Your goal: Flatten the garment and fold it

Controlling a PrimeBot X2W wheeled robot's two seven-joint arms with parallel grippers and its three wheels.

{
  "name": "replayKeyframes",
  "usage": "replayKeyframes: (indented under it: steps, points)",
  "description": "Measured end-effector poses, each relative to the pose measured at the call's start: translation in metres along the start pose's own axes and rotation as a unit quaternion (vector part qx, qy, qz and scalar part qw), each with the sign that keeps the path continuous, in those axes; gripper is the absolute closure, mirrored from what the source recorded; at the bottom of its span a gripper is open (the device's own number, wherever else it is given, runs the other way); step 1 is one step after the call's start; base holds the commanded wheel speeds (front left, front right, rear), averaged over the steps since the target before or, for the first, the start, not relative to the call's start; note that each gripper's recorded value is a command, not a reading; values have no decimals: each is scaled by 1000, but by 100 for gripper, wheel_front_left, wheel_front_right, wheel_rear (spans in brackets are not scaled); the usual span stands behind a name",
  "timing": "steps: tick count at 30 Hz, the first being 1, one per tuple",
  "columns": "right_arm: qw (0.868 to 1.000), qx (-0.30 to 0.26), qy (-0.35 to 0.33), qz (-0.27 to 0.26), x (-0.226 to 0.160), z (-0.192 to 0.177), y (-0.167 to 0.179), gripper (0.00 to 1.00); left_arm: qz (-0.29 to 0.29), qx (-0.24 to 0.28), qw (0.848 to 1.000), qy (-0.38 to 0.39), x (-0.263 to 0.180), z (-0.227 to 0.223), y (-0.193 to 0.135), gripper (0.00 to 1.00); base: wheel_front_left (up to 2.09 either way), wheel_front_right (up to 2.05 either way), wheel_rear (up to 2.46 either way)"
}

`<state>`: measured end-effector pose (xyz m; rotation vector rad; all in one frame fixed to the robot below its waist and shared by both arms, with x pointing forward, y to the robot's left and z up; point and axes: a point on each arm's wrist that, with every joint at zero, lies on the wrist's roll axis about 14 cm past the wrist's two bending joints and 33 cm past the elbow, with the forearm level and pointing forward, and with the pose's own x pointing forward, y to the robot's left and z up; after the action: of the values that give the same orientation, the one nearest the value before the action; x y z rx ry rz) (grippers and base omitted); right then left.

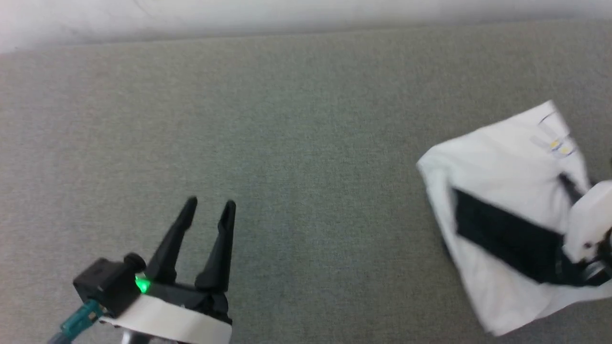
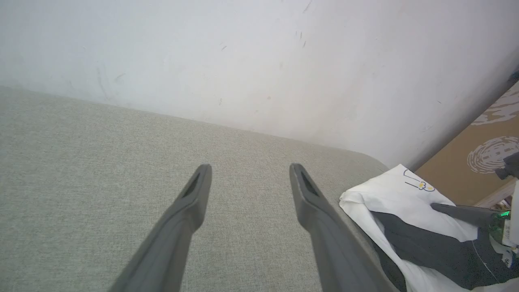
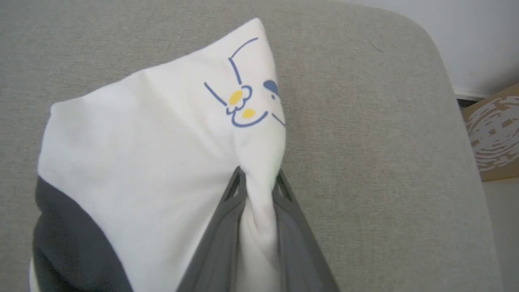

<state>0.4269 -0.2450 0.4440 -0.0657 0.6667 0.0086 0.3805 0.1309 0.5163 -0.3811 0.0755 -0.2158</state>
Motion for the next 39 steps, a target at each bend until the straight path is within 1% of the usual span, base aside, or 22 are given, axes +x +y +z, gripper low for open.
replayKeyframes:
  steps: [3,7,10,14,19,25,29,32,33,34,35,36,39]
  points:
    - [999,-39,-5,-34,5,14,-27,100,-14,11,1000,-6,16,3,-1,0,0,0,0]
    - [993,-87,-8,-81,15,28,-65,100,-28,24,999,-17,39,5,-1,0,0,0,0]
    - [988,-109,0,-110,24,31,-91,100,-32,33,999,-11,53,-1,4,0,0,0,0]
    - [980,-138,17,-144,35,28,-122,100,-36,37,999,5,68,-14,10,0,0,0,0]
    - [969,-157,46,-187,46,16,-160,100,-40,35,998,24,82,-32,15,0,0,0,0]
    - [959,-169,78,-215,58,-4,-180,100,-43,41,998,37,93,-47,20,0,0,0,0]
    - [958,-157,101,-220,64,-23,-184,100,-48,47,997,43,97,-55,20,0,0,0,0]
    - [958,-149,106,-222,65,-28,-185,100,-52,46,997,42,99,-56,18,0,0,0,0]
    - [958,-148,103,-224,64,-27,-185,86,-54,48,997,40,99,-56,17,0,0,0,0]
    - [958,-149,98,-226,64,-25,-186,62,-55,48,997,36,99,-54,16,0,0,0,0]
    - [958,-148,93,-227,63,-24,-187,20,-56,49,997,32,98,-53,15,0,0,0,0]
    - [958,-148,92,-229,62,-24,-189,0,-58,51,997,27,98,-51,14,0,0,0,0]
    - [958,-149,81,-230,58,-21,-190,0,-60,51,997,6,97,-43,10,0,0,0,0]
